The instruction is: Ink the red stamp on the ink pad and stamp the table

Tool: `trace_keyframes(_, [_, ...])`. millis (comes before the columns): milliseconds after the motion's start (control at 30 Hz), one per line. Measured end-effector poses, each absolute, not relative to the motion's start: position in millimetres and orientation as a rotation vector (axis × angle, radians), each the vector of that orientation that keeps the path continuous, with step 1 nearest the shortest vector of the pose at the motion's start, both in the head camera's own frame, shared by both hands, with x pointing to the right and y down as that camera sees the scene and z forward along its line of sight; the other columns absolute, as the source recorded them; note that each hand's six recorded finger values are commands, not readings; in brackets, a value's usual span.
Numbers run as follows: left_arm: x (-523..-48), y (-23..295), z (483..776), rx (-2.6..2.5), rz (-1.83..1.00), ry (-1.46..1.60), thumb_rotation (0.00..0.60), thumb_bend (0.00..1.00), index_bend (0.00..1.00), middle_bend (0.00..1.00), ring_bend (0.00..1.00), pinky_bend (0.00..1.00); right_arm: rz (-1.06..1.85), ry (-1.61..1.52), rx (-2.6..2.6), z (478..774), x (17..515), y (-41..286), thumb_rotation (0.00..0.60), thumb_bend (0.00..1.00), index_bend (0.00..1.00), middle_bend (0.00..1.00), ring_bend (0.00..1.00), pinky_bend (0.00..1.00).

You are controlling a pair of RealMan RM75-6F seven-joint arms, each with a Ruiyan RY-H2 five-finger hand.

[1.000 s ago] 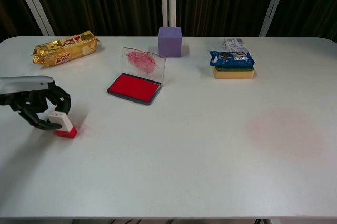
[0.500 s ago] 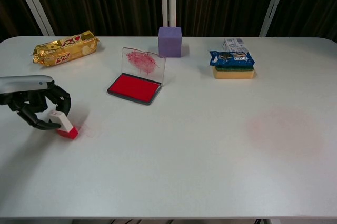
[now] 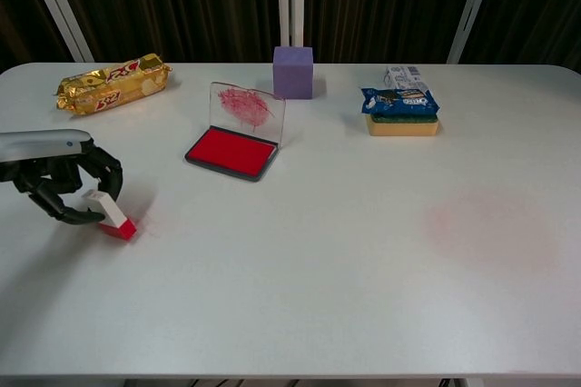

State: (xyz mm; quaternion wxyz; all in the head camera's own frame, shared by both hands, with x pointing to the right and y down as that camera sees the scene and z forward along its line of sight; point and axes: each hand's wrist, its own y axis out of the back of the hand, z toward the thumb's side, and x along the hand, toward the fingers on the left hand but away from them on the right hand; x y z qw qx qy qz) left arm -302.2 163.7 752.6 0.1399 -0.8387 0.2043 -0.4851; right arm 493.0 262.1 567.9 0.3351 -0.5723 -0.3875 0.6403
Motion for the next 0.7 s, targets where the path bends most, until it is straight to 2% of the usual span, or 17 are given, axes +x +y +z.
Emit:
trace_keyframes(333, [-302.4, 165.6, 751.5, -2.415, -1.384, 0.576, 0.600, 0.50, 0.46, 0.36, 0.97, 1.00, 1.673, -1.011, -1.492, 568.0, 493.8, 262.2, 0.600, 0.35, 0.00, 0.00, 0.00, 0.00])
trace_keyframes(700, [-300.9, 166.1, 747.9, -2.407, -1.369, 0.558, 0.600, 0.50, 0.45, 0.35, 0.97, 1.00, 1.674, -1.011, -1.492, 568.4, 493.9, 262.2, 0.600, 0.35, 0.00, 0.00, 0.00, 0.00])
